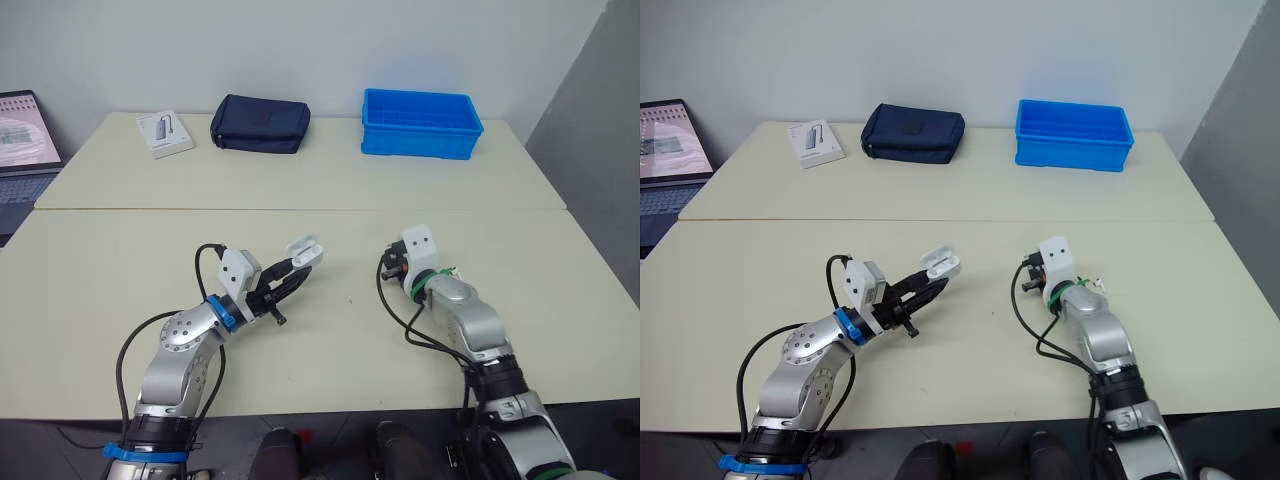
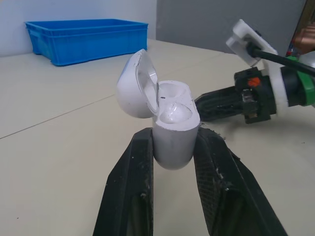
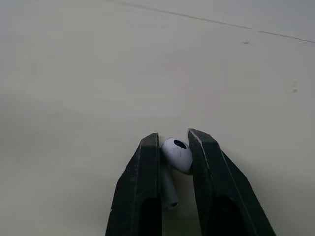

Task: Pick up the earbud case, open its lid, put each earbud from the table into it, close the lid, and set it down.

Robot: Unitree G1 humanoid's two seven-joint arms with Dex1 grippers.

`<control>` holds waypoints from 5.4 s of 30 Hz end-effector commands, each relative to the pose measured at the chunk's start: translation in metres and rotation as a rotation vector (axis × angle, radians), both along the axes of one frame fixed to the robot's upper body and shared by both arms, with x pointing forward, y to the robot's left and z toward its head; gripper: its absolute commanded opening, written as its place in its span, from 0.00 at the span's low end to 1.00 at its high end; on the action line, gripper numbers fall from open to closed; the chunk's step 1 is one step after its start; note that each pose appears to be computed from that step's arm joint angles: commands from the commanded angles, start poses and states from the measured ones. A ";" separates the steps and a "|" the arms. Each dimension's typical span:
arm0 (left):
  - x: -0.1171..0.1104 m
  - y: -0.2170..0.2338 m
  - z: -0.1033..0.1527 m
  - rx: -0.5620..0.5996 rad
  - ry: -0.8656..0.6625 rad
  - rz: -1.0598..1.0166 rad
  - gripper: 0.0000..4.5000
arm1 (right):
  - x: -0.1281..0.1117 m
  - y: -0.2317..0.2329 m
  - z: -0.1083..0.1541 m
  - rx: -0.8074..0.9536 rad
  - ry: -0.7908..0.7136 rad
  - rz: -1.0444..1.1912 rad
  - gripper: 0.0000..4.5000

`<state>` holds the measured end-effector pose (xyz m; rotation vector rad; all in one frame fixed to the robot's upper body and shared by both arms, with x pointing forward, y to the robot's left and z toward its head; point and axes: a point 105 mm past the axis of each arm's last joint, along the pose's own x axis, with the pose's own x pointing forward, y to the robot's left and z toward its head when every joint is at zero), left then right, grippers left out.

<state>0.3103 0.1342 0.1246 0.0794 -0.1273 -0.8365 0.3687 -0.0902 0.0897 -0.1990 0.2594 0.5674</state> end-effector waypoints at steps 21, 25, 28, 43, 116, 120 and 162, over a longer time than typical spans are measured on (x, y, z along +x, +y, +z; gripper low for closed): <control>-0.027 0.001 -0.001 0.028 0.000 0.004 0.18 | -0.125 -0.139 0.004 -0.771 0.226 1.115 0.10; -0.027 0.000 -0.002 0.025 0.003 0.004 0.18 | -0.120 -0.137 0.000 -0.769 0.201 1.099 0.10; -0.027 -0.001 -0.002 0.023 0.006 0.003 0.18 | -0.118 -0.135 0.000 -0.747 0.190 1.093 0.10; -0.026 -0.004 -0.002 0.017 0.013 0.003 0.18 | -0.111 -0.136 -0.005 -0.757 0.145 1.093 0.80; -0.012 -0.024 0.012 -0.028 -0.037 -0.055 0.18 | -0.072 0.023 0.128 0.226 -0.124 0.410 0.09; -0.009 -0.027 0.015 -0.030 -0.052 -0.065 0.18 | -0.079 0.048 0.127 0.335 -0.152 0.418 0.09; -0.002 -0.039 0.035 -0.055 -0.076 -0.089 0.18 | -0.070 0.092 0.075 0.461 -0.284 0.295 0.46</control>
